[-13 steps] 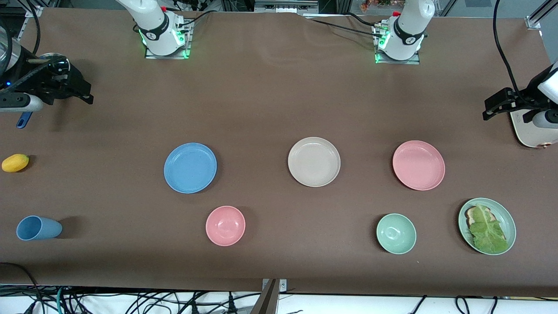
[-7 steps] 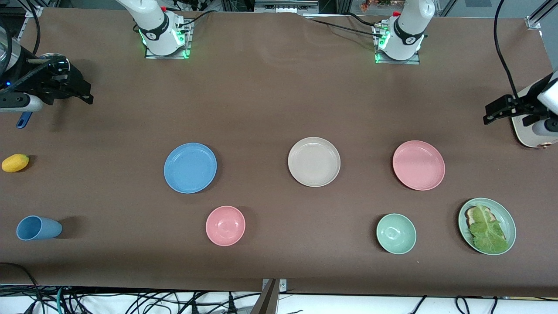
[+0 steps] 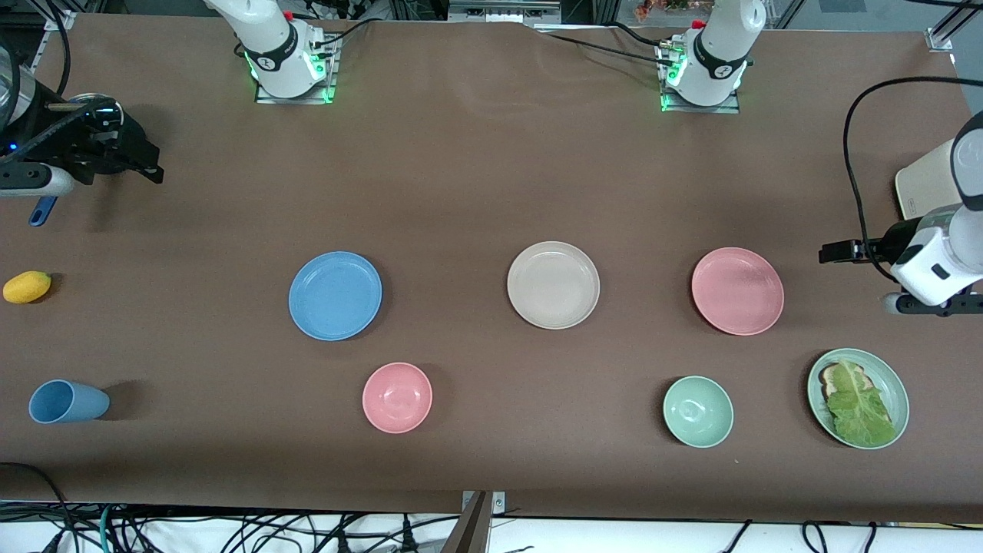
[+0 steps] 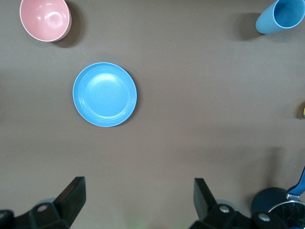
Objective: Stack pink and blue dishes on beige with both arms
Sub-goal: 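Move the left gripper down to the rim of the pink plate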
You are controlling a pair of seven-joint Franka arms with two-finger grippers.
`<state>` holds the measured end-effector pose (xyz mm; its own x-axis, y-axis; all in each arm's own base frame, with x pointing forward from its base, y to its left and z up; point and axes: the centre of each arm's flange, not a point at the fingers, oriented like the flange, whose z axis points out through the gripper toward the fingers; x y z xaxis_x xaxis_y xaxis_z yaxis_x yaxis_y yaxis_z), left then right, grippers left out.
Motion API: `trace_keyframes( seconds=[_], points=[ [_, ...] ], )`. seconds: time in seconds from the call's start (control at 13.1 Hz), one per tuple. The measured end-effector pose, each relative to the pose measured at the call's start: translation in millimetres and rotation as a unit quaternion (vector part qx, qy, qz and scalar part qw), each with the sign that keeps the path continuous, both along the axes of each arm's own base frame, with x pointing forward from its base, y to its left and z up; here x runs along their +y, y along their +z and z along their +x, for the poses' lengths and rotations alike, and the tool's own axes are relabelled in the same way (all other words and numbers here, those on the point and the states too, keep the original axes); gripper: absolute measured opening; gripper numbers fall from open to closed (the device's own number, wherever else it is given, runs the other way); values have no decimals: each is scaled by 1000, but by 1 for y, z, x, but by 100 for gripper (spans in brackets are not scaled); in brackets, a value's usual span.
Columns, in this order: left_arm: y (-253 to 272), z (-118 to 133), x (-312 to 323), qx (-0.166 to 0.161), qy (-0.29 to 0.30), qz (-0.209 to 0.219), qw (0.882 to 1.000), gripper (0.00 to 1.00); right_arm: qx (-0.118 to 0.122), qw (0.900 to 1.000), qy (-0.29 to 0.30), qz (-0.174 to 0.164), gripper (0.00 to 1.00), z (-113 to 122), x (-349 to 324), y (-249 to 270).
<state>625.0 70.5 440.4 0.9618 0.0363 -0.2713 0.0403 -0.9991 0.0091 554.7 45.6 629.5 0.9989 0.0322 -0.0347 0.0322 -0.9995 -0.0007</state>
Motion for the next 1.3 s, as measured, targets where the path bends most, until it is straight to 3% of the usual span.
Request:
trace_keyframes(
  seconds=[0.38, 0.61, 1.0, 1.3],
  points=[
    [-57, 7, 15, 41, 11, -3, 999, 100, -4, 1000, 1, 2, 100, -17, 0, 21],
    [-93, 13, 26, 39, 18, -1, 999, 100, -3, 1000, 0, 2, 100, -11, -1, 15],
    [-160, 1, 28, 5, 20, 4, 1000, 100, -8, 1000, -1, 2, 100, 15, 0, -14],
    [-218, -31, 31, -47, 24, 12, 999, 100, -12, 1000, -3, 2, 100, 18, -2, -14]
  ],
)
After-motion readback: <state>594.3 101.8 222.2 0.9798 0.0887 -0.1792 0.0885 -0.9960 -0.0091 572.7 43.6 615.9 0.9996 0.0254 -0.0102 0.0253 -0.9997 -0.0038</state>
